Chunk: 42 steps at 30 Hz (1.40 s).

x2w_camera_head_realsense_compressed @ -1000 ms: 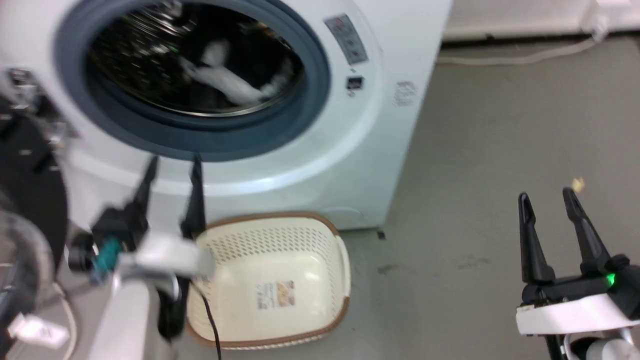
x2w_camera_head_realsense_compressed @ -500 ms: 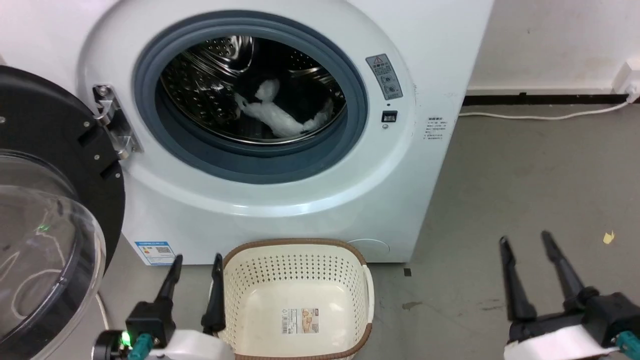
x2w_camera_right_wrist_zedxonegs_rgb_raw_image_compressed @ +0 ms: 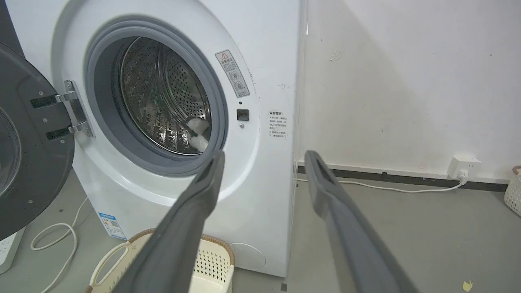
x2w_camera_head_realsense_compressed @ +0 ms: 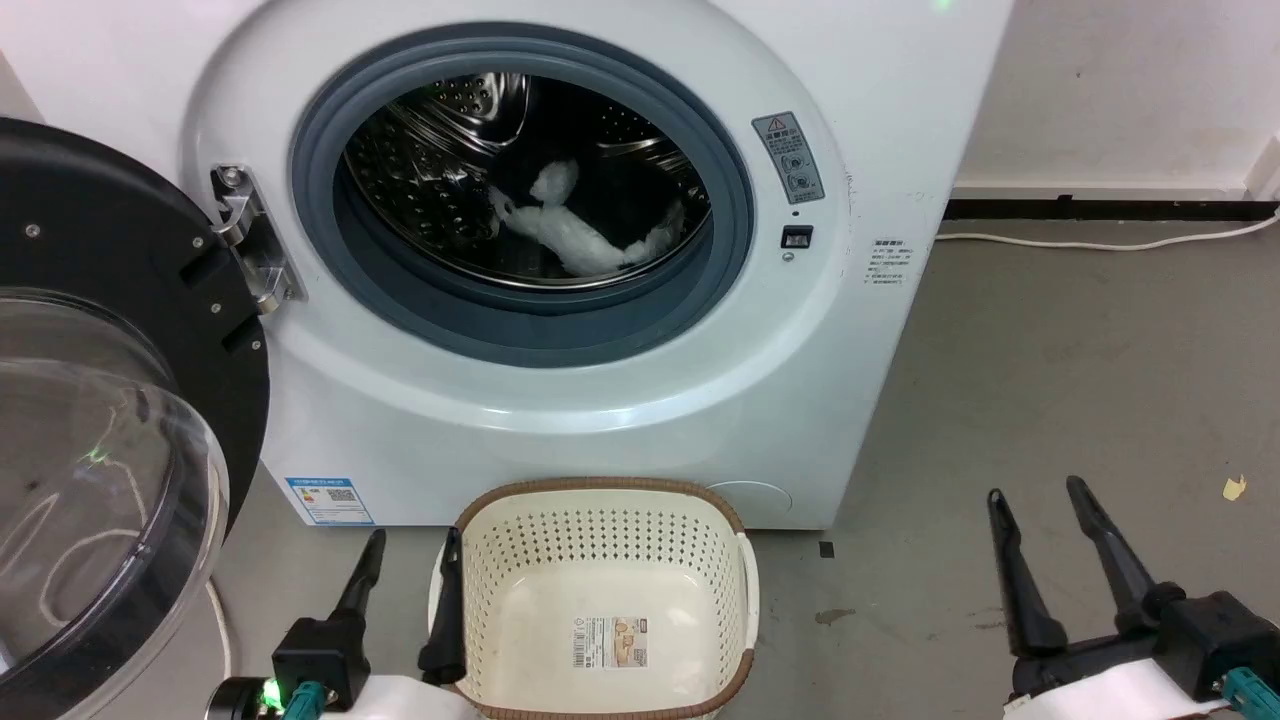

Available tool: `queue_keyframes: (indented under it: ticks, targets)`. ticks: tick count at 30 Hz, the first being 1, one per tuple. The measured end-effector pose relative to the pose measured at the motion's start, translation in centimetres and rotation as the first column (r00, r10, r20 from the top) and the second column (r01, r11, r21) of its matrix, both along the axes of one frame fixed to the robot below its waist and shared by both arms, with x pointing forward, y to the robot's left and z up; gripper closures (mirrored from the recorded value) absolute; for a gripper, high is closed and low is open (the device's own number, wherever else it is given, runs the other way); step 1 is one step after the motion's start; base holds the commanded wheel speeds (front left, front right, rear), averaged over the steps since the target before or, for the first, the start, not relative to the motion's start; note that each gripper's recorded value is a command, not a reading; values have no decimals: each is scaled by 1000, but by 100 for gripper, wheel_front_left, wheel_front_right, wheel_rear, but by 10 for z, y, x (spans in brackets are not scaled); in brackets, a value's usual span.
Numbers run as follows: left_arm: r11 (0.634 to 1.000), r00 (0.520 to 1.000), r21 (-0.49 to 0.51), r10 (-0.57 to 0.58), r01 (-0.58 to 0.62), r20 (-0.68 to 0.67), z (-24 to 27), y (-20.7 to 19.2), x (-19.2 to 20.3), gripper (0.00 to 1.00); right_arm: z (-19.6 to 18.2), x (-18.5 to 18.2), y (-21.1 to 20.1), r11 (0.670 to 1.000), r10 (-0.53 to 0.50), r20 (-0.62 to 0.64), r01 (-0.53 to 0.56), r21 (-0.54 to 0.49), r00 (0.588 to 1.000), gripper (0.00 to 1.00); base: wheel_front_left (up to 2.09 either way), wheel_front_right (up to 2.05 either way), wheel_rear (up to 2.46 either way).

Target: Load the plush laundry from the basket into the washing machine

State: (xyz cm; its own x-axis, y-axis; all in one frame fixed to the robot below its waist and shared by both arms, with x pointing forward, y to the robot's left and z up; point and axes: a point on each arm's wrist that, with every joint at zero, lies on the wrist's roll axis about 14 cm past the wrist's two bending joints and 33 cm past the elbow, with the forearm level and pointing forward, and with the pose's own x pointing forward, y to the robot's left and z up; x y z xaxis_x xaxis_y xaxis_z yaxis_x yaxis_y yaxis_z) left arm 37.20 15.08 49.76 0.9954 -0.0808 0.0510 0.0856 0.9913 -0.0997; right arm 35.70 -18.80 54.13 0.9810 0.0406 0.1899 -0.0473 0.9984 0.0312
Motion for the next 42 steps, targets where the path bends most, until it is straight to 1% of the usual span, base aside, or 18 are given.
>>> queue_keyframes:
  ticks: [1, 16, 42]
  targets:
    - [1000, 1000, -1, 0, 0, -1, 0, 0, 0, 100, 0, 0, 0, 1000, 0, 0, 0, 0, 1000, 100, 0, 0, 0]
    - [1000, 1000, 2, 7, -7, -8, 2, 2, 0, 100, -2, 1, 2, 1000, 7, -21, -7, -4, 1000, 100, 0, 0, 0]
    - [999, 1000, 36, 12, -11, -16, 8, 5, 1, 100, -8, 4, 9, 999, 26, -70, -27, -17, 997, 100, 0, 0, 0]
